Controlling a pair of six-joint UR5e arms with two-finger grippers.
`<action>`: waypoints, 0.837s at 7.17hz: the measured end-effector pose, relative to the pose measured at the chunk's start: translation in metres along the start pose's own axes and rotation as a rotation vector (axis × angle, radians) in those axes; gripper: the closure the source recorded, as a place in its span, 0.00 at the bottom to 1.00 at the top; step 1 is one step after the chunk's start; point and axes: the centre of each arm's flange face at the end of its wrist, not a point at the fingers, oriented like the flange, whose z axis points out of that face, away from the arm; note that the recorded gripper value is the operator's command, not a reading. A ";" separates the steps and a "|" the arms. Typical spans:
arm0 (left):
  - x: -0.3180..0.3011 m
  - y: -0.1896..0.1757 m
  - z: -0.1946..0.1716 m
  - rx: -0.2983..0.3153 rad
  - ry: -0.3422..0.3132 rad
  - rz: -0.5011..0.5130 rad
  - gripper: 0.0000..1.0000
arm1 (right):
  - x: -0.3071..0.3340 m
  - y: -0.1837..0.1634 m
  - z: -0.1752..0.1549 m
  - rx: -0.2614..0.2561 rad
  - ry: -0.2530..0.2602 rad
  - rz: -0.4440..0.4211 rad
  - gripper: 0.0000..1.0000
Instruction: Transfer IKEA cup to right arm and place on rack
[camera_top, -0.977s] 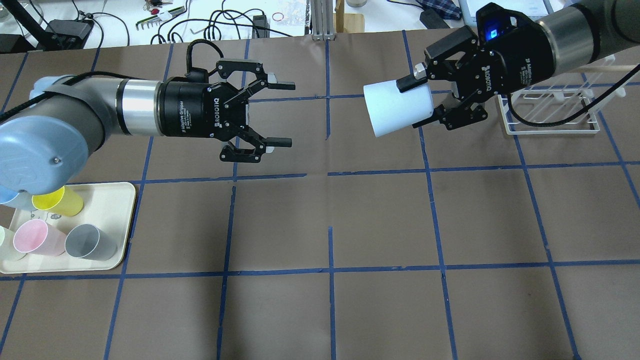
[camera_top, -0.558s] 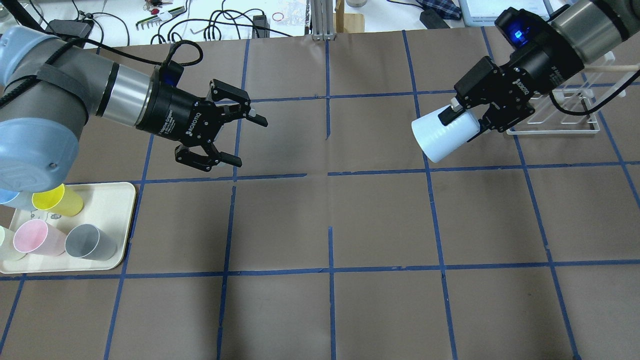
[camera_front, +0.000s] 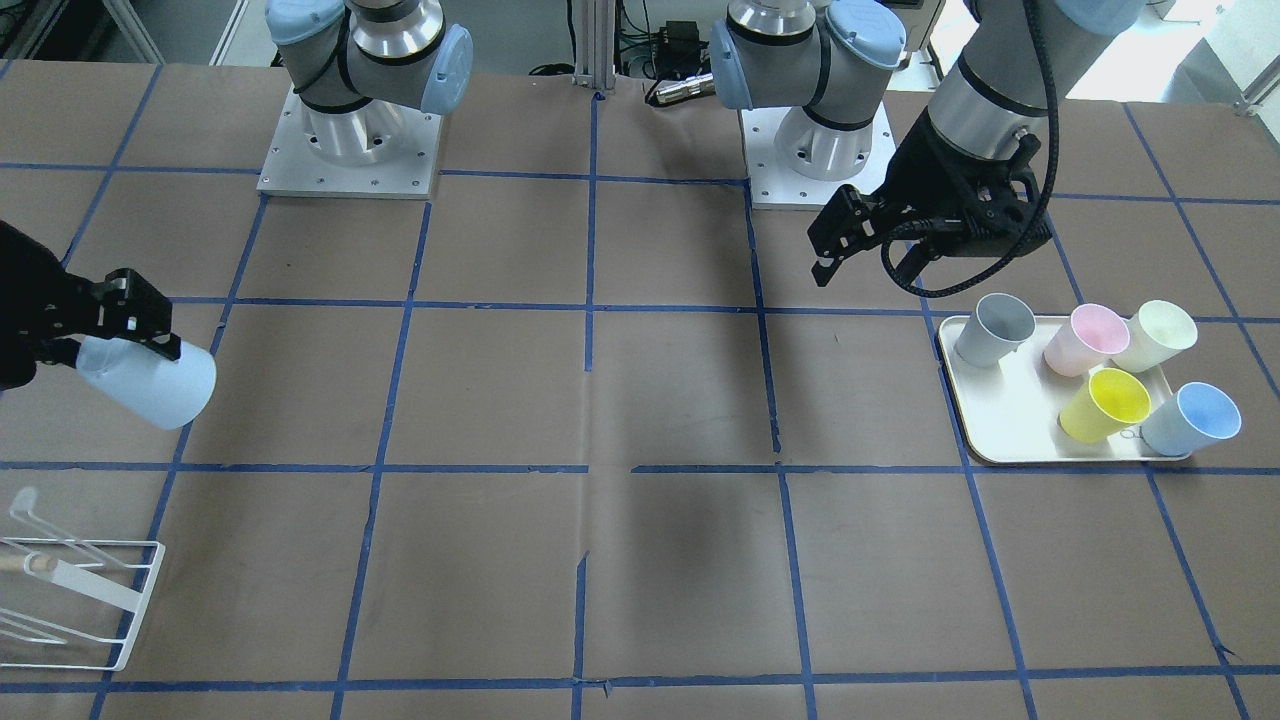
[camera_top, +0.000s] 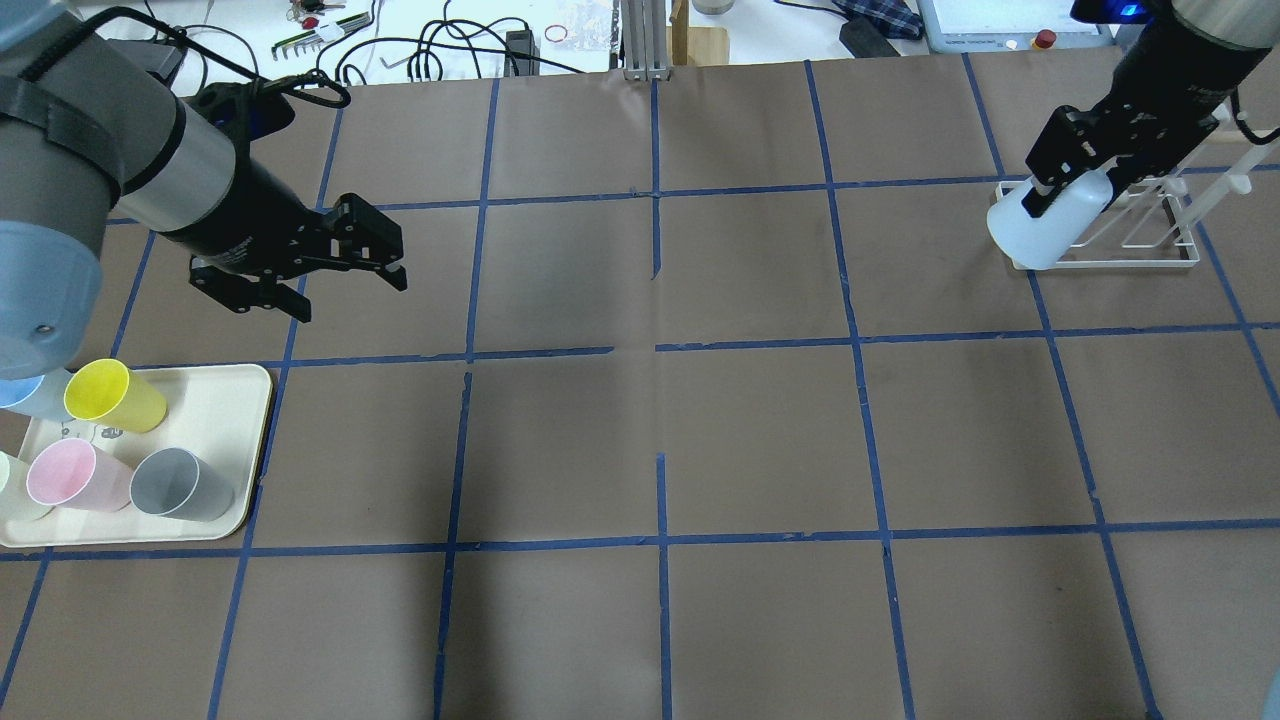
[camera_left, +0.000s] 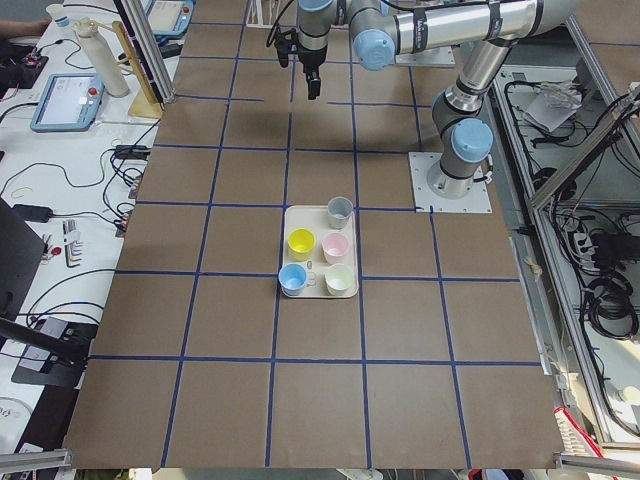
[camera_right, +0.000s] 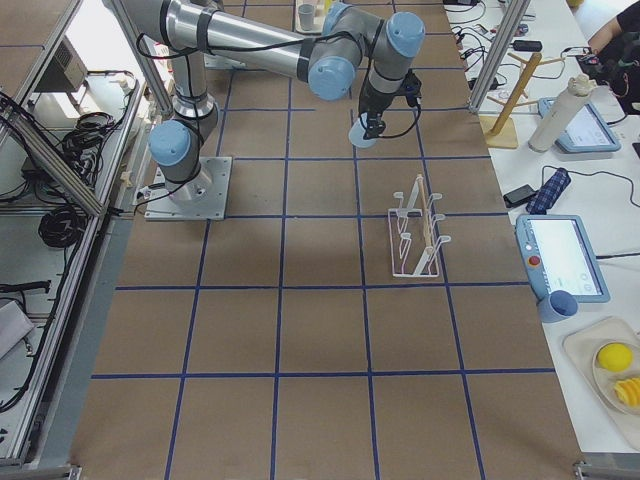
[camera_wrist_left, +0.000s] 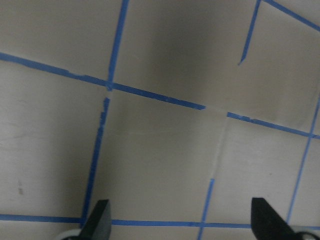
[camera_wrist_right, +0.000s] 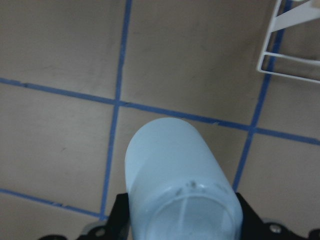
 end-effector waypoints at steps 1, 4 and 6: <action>-0.003 0.008 -0.014 0.005 -0.085 0.031 0.00 | 0.016 -0.012 0.003 0.029 0.103 -0.006 0.74; 0.009 0.031 -0.023 -0.013 -0.155 0.142 0.00 | 0.062 -0.028 0.017 0.047 0.281 0.001 0.72; 0.018 0.037 -0.018 -0.035 -0.148 0.180 0.00 | 0.083 -0.036 0.033 0.054 0.293 0.002 0.72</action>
